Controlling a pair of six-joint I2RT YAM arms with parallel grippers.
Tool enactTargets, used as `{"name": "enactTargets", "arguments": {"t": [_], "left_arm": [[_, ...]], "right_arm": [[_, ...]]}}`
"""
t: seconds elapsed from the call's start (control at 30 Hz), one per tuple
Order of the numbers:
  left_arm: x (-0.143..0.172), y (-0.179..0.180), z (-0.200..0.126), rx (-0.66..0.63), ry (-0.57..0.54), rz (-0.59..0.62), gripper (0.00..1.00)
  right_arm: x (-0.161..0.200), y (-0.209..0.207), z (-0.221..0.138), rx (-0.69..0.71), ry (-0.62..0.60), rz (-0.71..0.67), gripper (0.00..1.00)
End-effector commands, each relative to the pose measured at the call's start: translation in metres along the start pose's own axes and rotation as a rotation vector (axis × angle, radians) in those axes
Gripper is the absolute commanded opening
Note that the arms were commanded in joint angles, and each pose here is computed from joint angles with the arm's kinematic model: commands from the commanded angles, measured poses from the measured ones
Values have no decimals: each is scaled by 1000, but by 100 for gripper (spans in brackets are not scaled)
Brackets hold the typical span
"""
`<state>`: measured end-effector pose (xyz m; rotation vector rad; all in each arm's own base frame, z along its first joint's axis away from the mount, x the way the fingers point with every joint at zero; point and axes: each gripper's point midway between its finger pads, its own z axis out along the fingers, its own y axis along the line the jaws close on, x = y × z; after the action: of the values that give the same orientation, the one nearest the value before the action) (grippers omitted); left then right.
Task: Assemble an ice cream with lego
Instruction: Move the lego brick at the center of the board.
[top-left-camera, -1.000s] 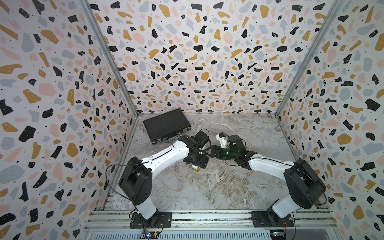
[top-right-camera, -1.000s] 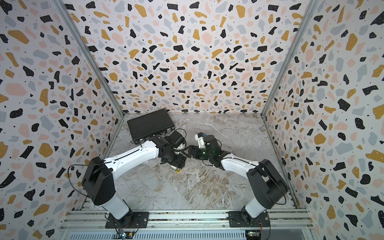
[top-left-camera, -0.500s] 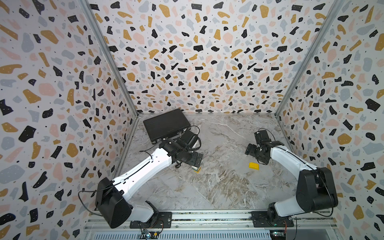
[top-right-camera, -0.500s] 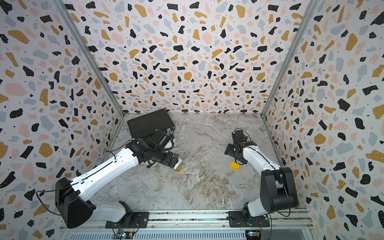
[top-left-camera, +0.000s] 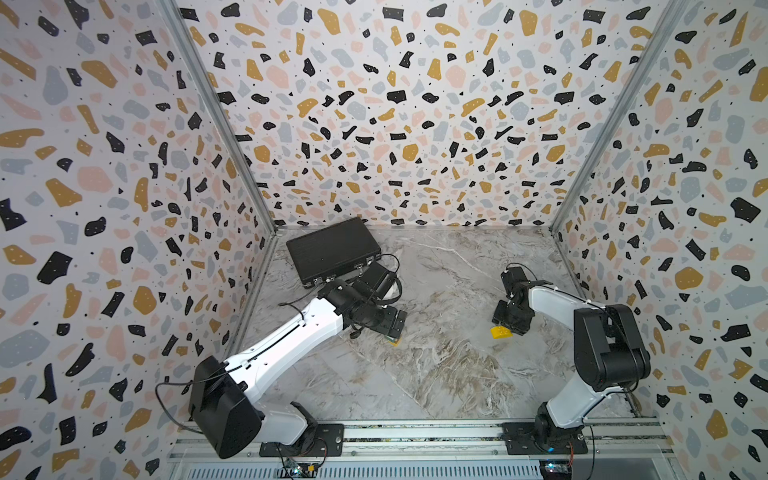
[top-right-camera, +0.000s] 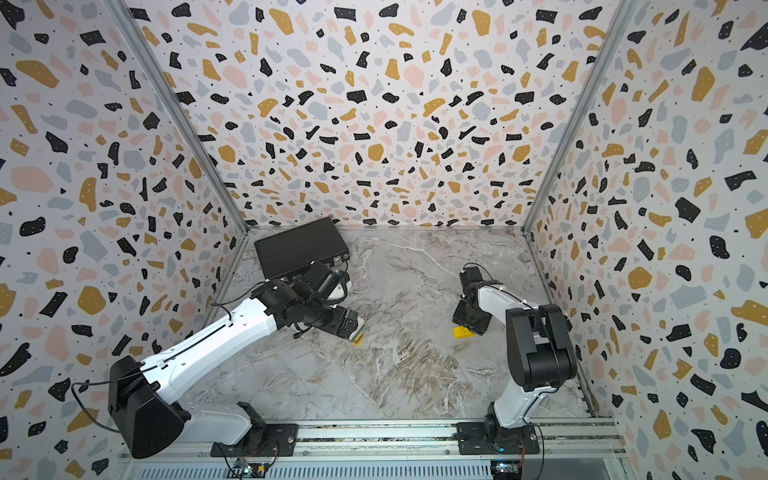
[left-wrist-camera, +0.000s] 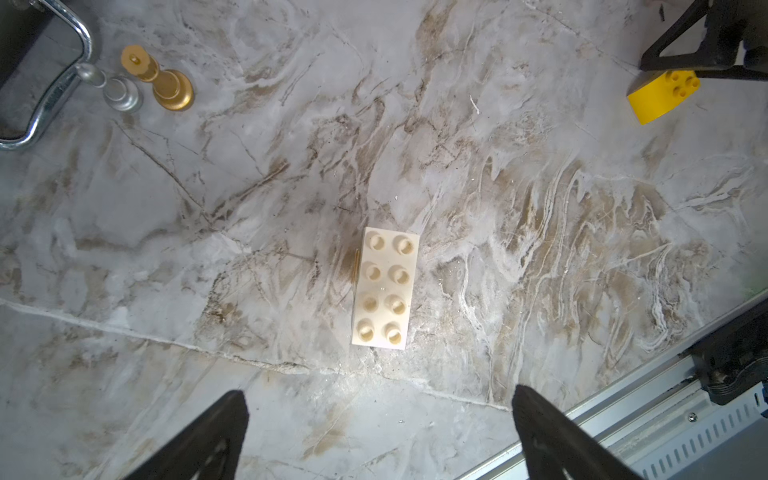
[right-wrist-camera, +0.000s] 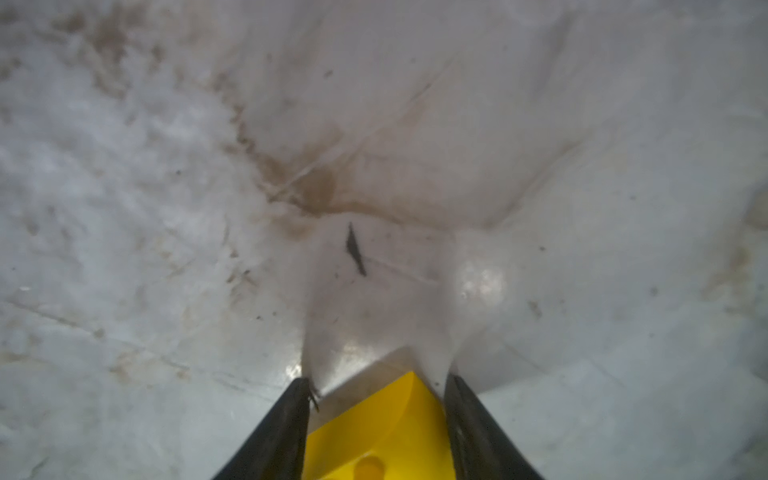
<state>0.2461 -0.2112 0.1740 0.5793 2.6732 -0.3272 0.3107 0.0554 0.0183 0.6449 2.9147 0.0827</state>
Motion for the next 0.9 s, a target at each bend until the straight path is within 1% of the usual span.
{"name": "enactTargets", "arguments": {"t": [0.0, 0.17, 0.27, 0.33, 0.5, 0.6, 0.67, 0.7, 0.73, 0.8, 0.87], "left_arm": [[-5, -3, -5, 22, -31, 8, 100], [-6, -1, -6, 9, -39, 10, 100], [-5, 1, -6, 1, -38, 16, 99], [-7, 0, -6, 6, -45, 22, 100], [-7, -2, -2, 16, -36, 40, 100], [-7, -6, 2, 32, -21, 46, 99], [-7, -16, 5, 77, 0, 63, 100], [-6, -22, 6, 91, 11, 79, 99], [-7, -30, 6, 99, 16, 108, 100], [-9, -50, 5, 99, 23, 185, 100], [-11, -72, 6, 101, 41, 256, 100]], "right_arm": [[37, 22, 9, -89, 135, -65, 50], [60, 62, 7, -187, 182, -209, 50], [73, 88, -1, -232, 187, -339, 50], [86, 103, -4, -265, 216, -418, 50], [107, 119, -6, -276, 272, -558, 49], [121, 123, -12, -277, 306, -628, 51], [117, 123, -18, -276, 270, -633, 55], [113, 125, -23, -286, 233, -627, 58], [104, 128, -33, -296, 172, -610, 64], [83, 132, -54, -333, 54, -529, 71], [62, 134, -77, -426, -21, -411, 72]]}}
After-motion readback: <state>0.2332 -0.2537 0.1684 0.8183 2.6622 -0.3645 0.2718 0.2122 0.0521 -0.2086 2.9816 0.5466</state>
